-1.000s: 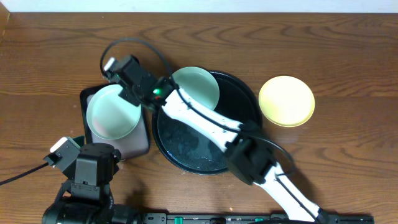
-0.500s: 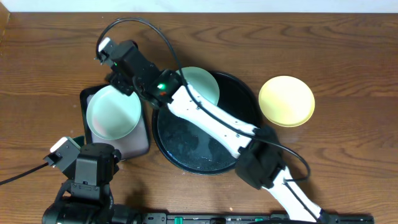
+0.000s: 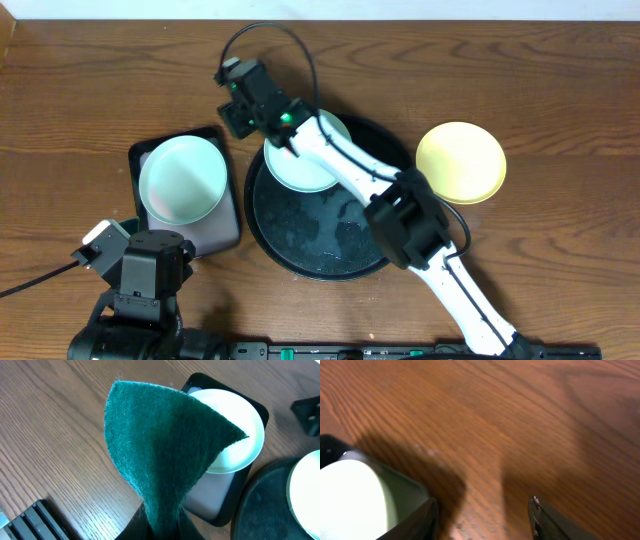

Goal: Clean dirty plates on tray and stack at the side

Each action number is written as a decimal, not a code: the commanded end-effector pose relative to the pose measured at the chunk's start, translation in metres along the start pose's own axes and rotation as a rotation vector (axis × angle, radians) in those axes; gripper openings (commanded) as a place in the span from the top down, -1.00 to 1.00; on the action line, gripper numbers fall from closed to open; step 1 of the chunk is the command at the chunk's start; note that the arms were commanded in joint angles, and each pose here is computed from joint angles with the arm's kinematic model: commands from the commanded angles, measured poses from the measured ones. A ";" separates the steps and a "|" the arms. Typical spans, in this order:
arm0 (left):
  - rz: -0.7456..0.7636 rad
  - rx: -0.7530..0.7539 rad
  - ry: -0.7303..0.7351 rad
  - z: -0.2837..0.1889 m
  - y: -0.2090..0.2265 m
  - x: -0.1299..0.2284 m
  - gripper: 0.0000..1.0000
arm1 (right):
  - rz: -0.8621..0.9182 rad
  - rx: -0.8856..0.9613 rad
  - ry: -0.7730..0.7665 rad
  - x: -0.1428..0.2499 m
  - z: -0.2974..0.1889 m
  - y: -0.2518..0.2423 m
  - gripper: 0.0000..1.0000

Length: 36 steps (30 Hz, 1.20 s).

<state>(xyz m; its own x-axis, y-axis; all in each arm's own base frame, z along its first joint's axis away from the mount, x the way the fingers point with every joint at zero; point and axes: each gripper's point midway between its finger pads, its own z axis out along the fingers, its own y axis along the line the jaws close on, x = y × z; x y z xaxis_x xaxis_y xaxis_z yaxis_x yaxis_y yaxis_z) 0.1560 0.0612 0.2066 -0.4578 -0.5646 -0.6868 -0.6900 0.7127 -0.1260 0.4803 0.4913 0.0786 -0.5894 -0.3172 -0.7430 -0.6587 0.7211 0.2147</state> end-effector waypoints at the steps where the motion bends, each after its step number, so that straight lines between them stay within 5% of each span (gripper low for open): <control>1: -0.012 -0.005 -0.006 -0.001 0.001 -0.002 0.85 | 0.043 -0.093 0.017 0.001 -0.002 0.020 -0.09; 12: -0.012 -0.005 -0.006 -0.001 0.001 -0.002 0.85 | 0.019 -0.076 0.091 0.036 0.014 0.042 -0.10; 21: -0.012 -0.005 -0.006 -0.001 0.001 -0.002 0.85 | 0.017 -0.006 0.118 0.045 0.015 0.032 0.20; 36: -0.005 0.012 -0.022 -0.001 -0.003 -0.006 0.85 | -0.002 0.028 0.146 0.068 0.031 0.036 0.23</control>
<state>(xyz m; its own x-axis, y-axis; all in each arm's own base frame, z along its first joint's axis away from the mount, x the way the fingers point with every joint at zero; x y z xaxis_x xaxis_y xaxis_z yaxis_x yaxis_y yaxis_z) 0.1580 0.0605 0.2078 -0.4517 -0.5663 -0.6894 -0.6876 0.7133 -0.1354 0.4318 0.5168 0.0352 -0.6433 -0.3913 -0.6580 -0.6641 0.7129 0.2253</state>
